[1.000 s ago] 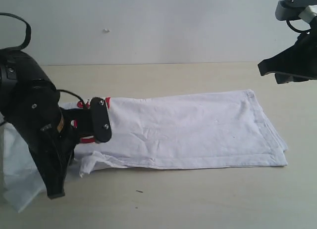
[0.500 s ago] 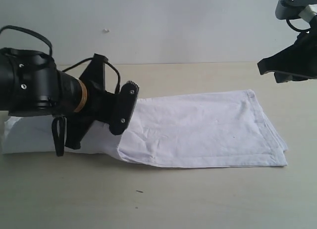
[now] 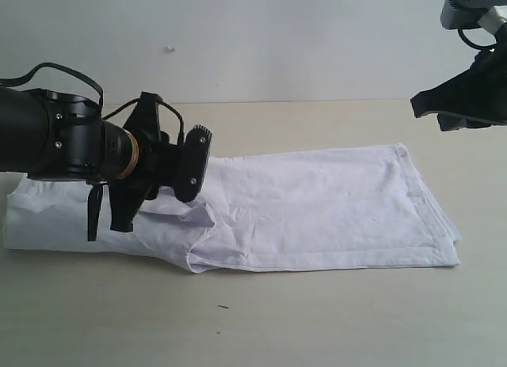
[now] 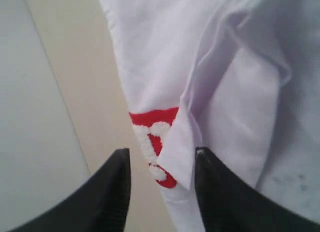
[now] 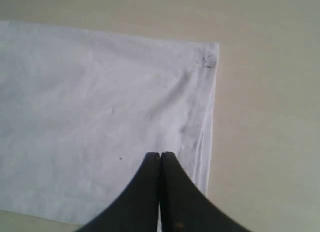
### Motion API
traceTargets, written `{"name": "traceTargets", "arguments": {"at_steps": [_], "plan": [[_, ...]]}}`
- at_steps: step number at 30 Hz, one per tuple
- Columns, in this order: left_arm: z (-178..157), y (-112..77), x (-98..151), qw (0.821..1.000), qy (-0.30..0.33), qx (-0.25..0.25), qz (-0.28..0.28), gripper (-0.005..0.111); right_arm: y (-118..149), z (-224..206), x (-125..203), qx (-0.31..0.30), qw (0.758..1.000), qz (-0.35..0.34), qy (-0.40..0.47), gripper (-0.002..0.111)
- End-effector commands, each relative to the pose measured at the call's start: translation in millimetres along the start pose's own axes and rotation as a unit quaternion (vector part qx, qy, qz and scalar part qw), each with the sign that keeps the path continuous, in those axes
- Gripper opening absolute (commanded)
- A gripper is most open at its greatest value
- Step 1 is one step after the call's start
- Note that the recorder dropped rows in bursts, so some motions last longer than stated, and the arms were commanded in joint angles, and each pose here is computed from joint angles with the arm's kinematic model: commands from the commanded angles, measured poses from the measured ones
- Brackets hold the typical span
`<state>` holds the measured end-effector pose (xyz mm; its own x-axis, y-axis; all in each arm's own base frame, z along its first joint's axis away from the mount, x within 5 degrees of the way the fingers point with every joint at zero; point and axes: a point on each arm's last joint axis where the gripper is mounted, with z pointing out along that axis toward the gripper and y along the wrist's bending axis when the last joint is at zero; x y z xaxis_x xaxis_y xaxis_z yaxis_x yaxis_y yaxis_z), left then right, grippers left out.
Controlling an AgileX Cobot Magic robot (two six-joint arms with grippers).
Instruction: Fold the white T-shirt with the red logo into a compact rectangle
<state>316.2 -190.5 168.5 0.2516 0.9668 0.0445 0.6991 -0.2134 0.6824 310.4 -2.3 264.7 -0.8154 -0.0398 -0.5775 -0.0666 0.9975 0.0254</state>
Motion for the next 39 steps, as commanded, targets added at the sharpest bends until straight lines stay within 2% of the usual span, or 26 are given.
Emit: {"name": "traceTargets", "arguments": {"at_steps": [1,4,6,9,12,17,20,28,35,39], "plan": [[-2,3.2,0,0.994,0.008,0.0,-0.109,0.041,-1,-2,-1,0.002,1.0,0.001,-0.015,0.0],[-4,-2.8,-6,0.983,0.006,0.026,-0.184,0.038,-1,-2,-1,0.002,1.0,0.001,-0.016,0.0],[-5,-6.3,-9,0.978,0.01,0.04,-0.204,0.03,-1,-2,-1,0.002,1.0,0.001,-0.016,0.0],[-8,-15.9,-11,0.975,0.043,0.077,-0.206,0.003,-1,-2,-1,0.002,1.0,0.001,-0.016,0.0],[-11,-25.3,-17,0.969,0.042,0.124,-0.211,0.0,-1,-2,-1,0.002,1.0,-0.002,-0.015,0.0],[-15,-35.7,-30,0.957,-0.009,0.195,-0.215,0.0,-1,-2,0,0.001,1.0,-0.002,-0.009,0.0],[-12,-34.4,-31,0.955,-0.02,0.189,-0.229,0.0,-1,-2,0,0.0,1.0,0.0,-0.008,0.0],[18,-37.7,-12,0.946,-0.014,0.177,-0.27,0.0,1,-2,0,-0.009,1.0,0.003,-0.011,0.0],[27,-23.3,-8,0.948,-0.06,0.109,-0.293,0.0,1,-2,-1,-0.012,1.0,0.001,-0.012,0.0],[37,-22.0,-7,0.95,-0.076,0.087,-0.289,0.0,1,-2,-1,-0.012,1.0,0.001,-0.012,0.0]]}}
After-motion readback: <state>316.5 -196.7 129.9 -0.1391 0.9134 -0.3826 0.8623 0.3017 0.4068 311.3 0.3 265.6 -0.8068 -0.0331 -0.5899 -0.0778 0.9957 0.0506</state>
